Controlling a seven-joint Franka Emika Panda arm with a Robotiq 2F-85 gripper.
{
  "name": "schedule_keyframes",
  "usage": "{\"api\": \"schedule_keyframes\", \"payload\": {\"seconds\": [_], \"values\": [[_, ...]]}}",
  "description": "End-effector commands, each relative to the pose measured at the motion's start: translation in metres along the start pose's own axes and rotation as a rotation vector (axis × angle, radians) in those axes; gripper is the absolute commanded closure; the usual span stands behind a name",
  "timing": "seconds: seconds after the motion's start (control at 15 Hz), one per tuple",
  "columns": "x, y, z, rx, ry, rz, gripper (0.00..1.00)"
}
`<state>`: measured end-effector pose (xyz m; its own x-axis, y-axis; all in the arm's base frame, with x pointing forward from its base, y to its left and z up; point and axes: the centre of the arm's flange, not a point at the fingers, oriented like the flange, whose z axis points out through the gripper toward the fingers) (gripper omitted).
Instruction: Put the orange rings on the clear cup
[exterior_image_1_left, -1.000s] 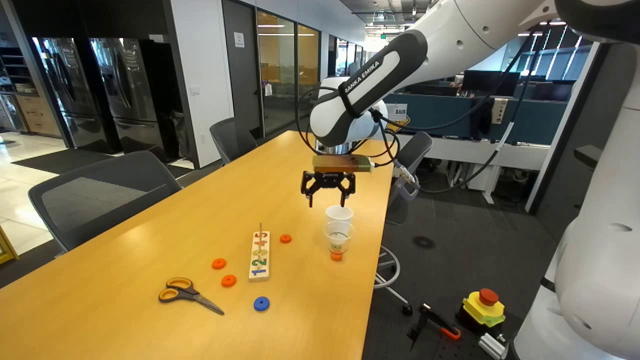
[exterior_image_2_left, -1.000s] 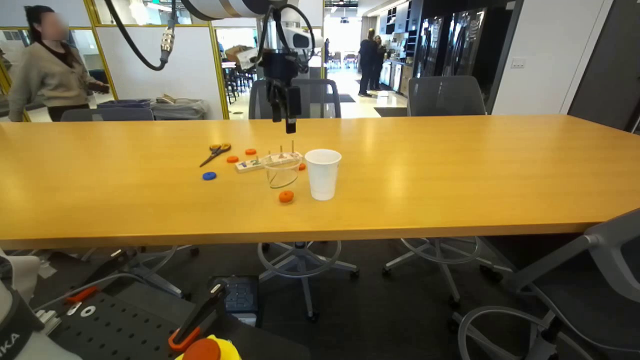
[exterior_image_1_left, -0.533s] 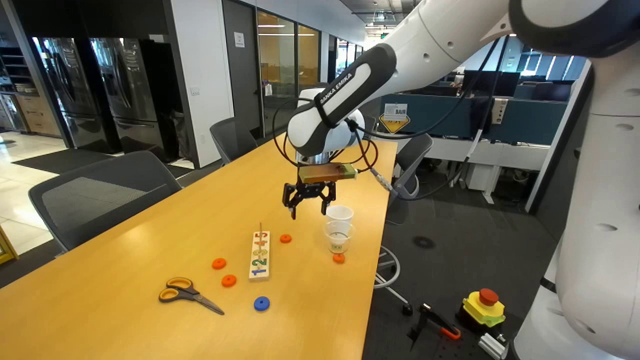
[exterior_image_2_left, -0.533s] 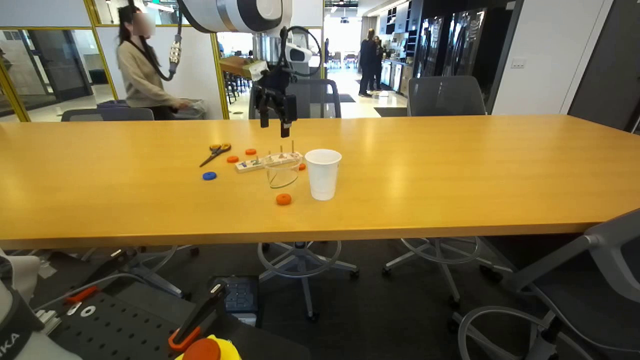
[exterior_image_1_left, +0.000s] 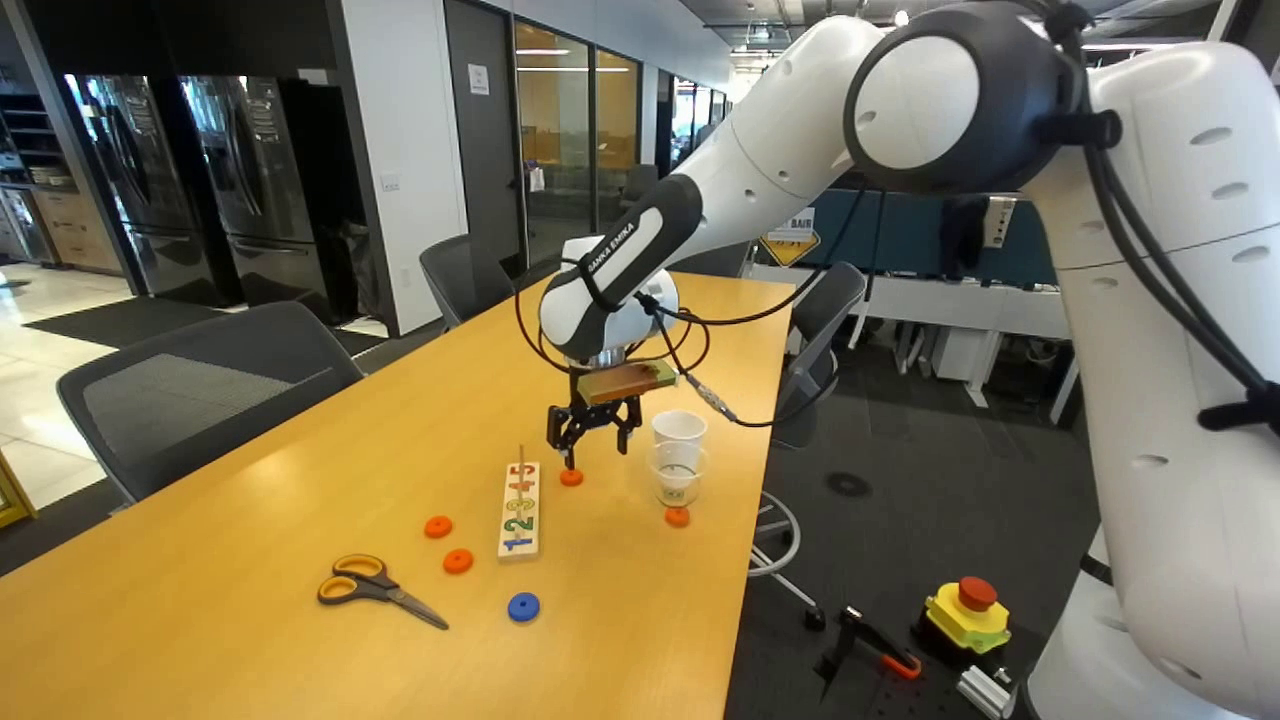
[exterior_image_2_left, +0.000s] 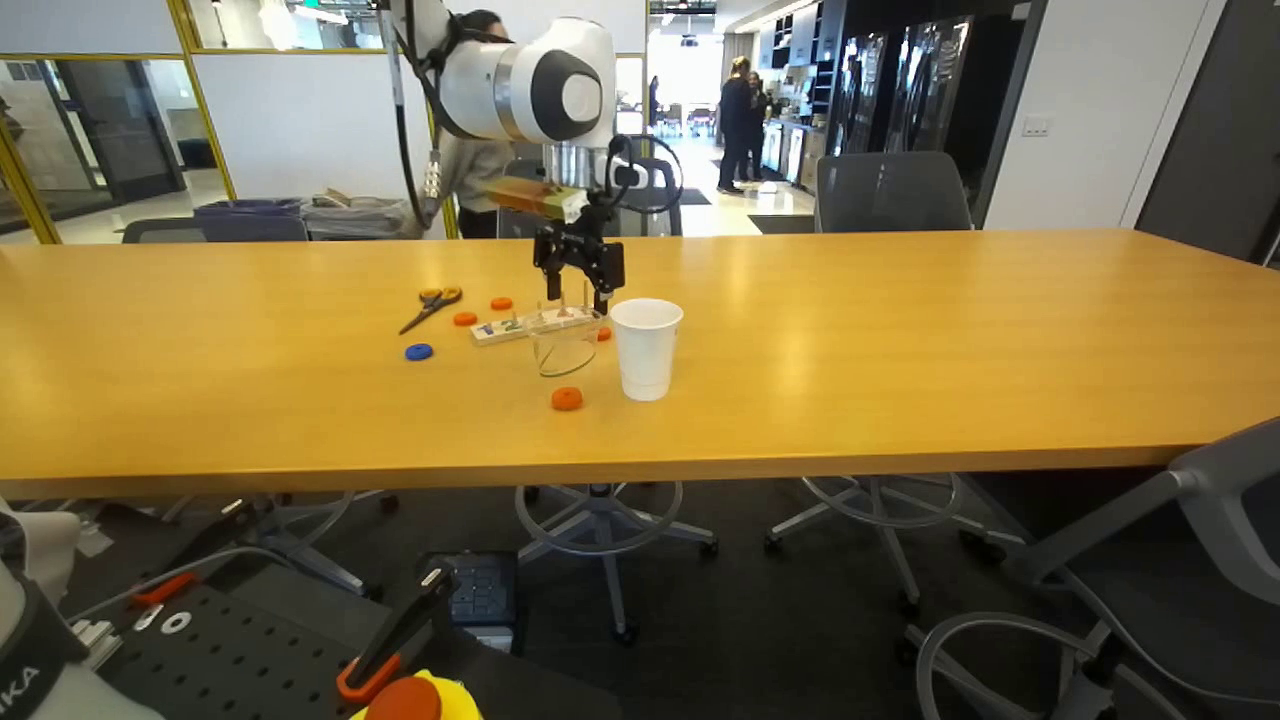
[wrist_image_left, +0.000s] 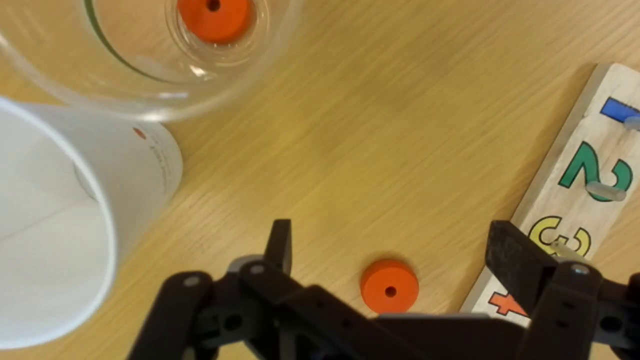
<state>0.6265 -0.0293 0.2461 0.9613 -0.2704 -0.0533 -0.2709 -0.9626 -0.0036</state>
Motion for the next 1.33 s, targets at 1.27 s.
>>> {"api": "schedule_keyframes", "payload": {"seconds": [1.27], "values": [[0.074,-0.005,0.051,-0.012,0.011,-0.079,0.0]]}}
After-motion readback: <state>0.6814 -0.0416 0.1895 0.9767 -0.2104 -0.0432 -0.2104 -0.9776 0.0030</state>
